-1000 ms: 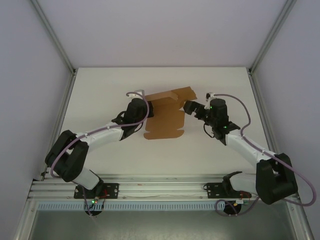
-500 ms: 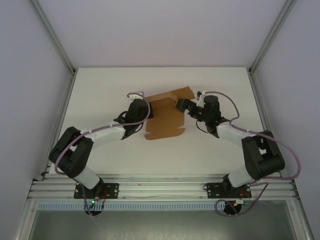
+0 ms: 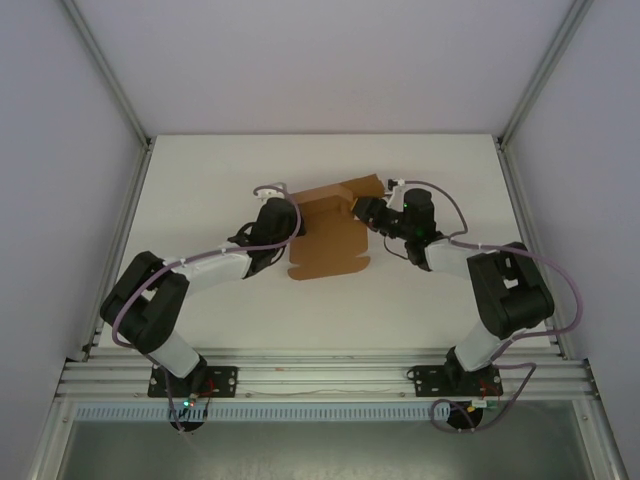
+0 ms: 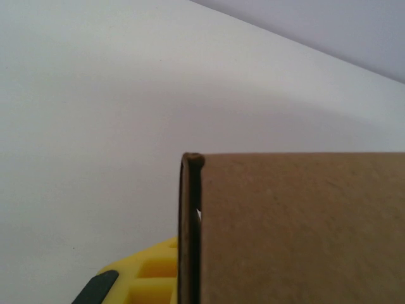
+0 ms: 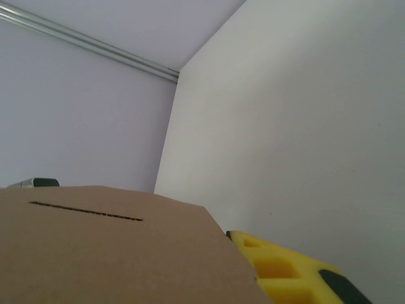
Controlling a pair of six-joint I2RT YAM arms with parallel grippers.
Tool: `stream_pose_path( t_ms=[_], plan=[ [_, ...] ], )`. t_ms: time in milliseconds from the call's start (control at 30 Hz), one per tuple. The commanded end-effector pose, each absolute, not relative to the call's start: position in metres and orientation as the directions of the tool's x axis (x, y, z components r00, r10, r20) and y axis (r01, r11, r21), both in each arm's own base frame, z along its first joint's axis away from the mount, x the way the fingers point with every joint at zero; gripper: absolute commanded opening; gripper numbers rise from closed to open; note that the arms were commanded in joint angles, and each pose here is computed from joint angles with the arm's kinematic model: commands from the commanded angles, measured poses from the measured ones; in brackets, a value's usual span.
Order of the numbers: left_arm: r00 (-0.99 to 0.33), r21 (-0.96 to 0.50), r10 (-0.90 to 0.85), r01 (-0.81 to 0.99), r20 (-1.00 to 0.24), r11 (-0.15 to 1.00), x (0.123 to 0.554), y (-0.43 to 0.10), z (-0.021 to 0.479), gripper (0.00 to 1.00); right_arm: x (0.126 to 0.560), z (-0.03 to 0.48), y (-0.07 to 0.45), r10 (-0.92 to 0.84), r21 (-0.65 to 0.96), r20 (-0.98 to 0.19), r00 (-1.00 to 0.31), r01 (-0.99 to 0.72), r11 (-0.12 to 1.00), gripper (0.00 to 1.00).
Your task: Assemble paper box
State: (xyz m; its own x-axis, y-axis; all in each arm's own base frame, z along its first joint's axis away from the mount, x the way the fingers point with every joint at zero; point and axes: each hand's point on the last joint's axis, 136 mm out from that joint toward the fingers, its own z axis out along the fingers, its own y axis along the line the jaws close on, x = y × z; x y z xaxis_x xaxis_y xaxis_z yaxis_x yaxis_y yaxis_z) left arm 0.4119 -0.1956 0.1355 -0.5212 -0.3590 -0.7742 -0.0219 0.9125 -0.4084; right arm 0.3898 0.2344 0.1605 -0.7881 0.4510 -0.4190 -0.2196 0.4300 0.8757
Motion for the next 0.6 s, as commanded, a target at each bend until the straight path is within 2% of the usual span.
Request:
stream_pose_path(
  t_ms=[0,133,367,400,500,567],
  plan=[
    [-0.474,-0.465,-0.384,0.061,-0.792,0.883,0.42,-0.218,0.167,0.0,0.378,0.167,0.241,0.437,0.883,-0.415,-0.798,-0.236,0.407,0.18],
    [-0.473,-0.468,-0.391,0.052,-0.79,0.882,0.42,-0.217,0.166,0.0,0.379,0.171,0.235,0.462,0.876,-0.425,-0.778,-0.224,0.428,0.07],
    [-0.478,-0.462,-0.385,0.051,-0.79,0.885,0.42,-0.217,0.164,0.0,0.375,0.179,0.229,0.48,0.866,-0.445,-0.756,-0.228,0.445,0.03],
    [-0.478,-0.458,-0.383,0.046,-0.79,0.888,0.42,-0.216,0.164,0.0,0.374,0.18,0.228,0.485,0.865,-0.446,-0.753,-0.221,0.451,0.04],
    [-0.481,-0.44,-0.371,0.035,-0.794,0.897,0.417,-0.211,0.161,0.0,0.368,0.181,0.221,0.472,0.844,-0.468,-0.747,-0.219,0.49,0.19],
    [-0.483,-0.436,-0.369,0.029,-0.794,0.9,0.414,-0.208,0.159,0.0,0.362,0.178,0.209,0.461,0.813,-0.492,-0.738,-0.201,0.546,0.24]
  ],
)
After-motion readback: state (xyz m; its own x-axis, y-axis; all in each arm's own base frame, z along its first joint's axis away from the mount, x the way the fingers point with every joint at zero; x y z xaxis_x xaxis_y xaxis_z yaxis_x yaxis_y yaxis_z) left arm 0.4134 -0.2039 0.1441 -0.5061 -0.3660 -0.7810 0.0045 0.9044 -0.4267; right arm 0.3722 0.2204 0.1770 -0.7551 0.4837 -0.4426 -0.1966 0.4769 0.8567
